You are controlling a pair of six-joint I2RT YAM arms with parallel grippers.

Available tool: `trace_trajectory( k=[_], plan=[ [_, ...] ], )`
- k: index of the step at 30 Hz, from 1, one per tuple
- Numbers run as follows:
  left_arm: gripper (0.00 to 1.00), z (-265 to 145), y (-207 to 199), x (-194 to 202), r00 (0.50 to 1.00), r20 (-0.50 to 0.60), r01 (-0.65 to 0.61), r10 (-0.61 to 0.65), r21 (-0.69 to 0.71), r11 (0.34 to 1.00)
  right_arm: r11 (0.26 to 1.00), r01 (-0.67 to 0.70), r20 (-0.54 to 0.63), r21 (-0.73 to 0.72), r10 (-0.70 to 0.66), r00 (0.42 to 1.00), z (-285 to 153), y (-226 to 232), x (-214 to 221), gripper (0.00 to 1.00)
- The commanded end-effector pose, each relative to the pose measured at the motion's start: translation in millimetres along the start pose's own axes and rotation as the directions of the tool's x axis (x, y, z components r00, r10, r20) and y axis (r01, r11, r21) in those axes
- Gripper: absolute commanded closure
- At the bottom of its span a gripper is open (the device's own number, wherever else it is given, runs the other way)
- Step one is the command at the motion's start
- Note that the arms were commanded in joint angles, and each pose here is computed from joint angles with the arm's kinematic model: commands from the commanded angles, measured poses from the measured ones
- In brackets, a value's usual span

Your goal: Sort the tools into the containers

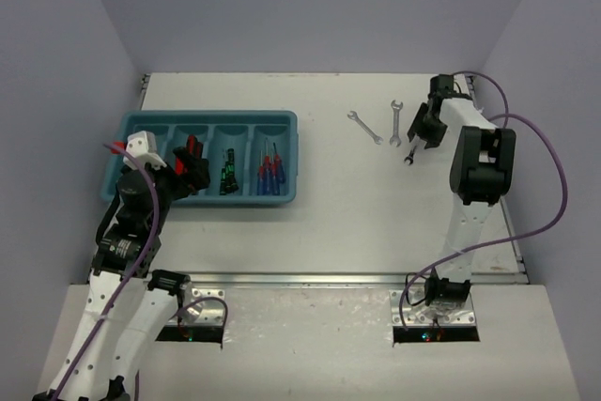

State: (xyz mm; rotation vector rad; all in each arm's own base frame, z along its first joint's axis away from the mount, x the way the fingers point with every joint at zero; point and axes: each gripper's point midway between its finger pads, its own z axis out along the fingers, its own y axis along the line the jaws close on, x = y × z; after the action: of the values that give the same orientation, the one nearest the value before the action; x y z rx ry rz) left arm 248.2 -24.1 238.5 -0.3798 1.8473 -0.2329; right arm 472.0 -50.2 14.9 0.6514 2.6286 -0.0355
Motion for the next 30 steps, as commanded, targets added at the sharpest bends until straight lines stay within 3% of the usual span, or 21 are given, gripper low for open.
trace_trajectory(
  k=[1, 12, 19, 25, 30],
  plan=[
    [0.00, -0.7, -14.9, -9.1, 0.999, 0.037, -0.016, 0.014, 0.073, 0.997, 0.999, 0.035, -0.091, 0.016, -0.033, 0.995, 8.4, -4.7, 11.7, 0.52],
    [0.00, -1.6, -19.2, -7.1, 0.999, 0.033, -0.025, 0.022, 0.094, 0.995, 0.995, 0.073, -0.196, 0.065, -0.059, 0.979, 40.8, -16.7, 37.6, 0.75],
    [0.00, -0.7, -19.7, -5.9, 0.999, 0.027, -0.027, 0.024, 0.096, 0.995, 0.990, 0.110, -0.243, 0.089, -0.086, 0.966, 49.2, -21.7, 41.2, 0.81],
    [0.00, -0.5, -20.6, -4.9, 0.999, 0.023, -0.028, 0.026, 0.102, 0.994, 0.988, 0.134, -0.279, 0.074, -0.108, 0.954, 53.0, -19.2, 51.3, 0.99],
    [0.00, -0.4, -22.6, -4.5, 0.999, 0.020, -0.030, 0.028, 0.113, 0.993, 0.975, 0.198, -0.243, 0.103, -0.168, 0.955, 26.8, -14.9, 59.5, 1.00]
  ],
)
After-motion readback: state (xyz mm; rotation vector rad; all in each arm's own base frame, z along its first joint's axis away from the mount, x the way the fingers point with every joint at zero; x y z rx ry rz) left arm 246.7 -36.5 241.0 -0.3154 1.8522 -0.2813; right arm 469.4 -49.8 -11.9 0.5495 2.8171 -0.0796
